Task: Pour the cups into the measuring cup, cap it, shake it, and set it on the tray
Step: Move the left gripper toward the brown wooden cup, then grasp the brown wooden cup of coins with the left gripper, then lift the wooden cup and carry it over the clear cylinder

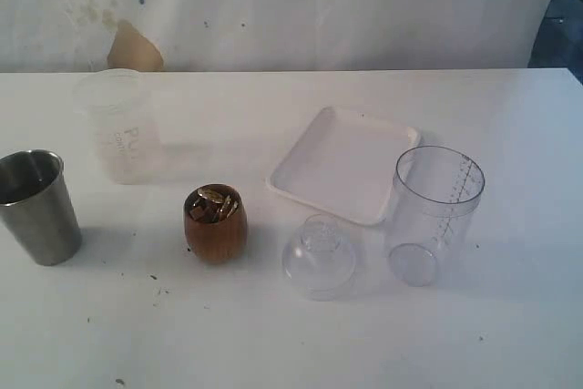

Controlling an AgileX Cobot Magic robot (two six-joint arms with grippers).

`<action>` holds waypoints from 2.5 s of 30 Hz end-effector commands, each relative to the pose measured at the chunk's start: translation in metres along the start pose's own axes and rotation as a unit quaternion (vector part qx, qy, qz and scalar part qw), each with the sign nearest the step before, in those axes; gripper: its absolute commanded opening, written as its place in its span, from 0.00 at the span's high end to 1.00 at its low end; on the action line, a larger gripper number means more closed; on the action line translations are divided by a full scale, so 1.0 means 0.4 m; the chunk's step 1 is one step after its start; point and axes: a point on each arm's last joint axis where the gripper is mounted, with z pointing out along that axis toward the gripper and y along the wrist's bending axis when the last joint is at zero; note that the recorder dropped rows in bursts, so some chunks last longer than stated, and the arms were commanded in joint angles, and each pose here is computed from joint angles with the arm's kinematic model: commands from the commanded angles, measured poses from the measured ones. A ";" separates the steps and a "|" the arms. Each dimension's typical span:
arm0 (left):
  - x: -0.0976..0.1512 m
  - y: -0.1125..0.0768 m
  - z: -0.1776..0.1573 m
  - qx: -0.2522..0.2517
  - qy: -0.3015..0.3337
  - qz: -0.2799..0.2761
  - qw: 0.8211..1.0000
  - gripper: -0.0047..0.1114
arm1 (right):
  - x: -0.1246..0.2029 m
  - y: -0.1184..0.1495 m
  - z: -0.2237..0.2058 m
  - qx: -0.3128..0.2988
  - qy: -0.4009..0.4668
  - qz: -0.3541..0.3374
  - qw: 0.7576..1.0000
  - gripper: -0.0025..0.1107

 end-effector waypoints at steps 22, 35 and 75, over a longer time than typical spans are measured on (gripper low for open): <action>0.450 -0.007 0.275 0.146 0.342 0.081 0.925 0.14 | 0.000 0.001 -0.001 -0.003 -0.003 0.000 1.000 0.98; 0.568 0.028 0.303 0.137 0.387 0.117 0.904 0.14 | 0.000 0.001 -0.001 -0.003 -0.003 0.000 1.000 0.98; 0.667 0.052 0.380 0.165 0.393 0.189 0.884 0.96 | 0.000 0.001 -0.001 -0.003 -0.003 0.000 1.000 0.98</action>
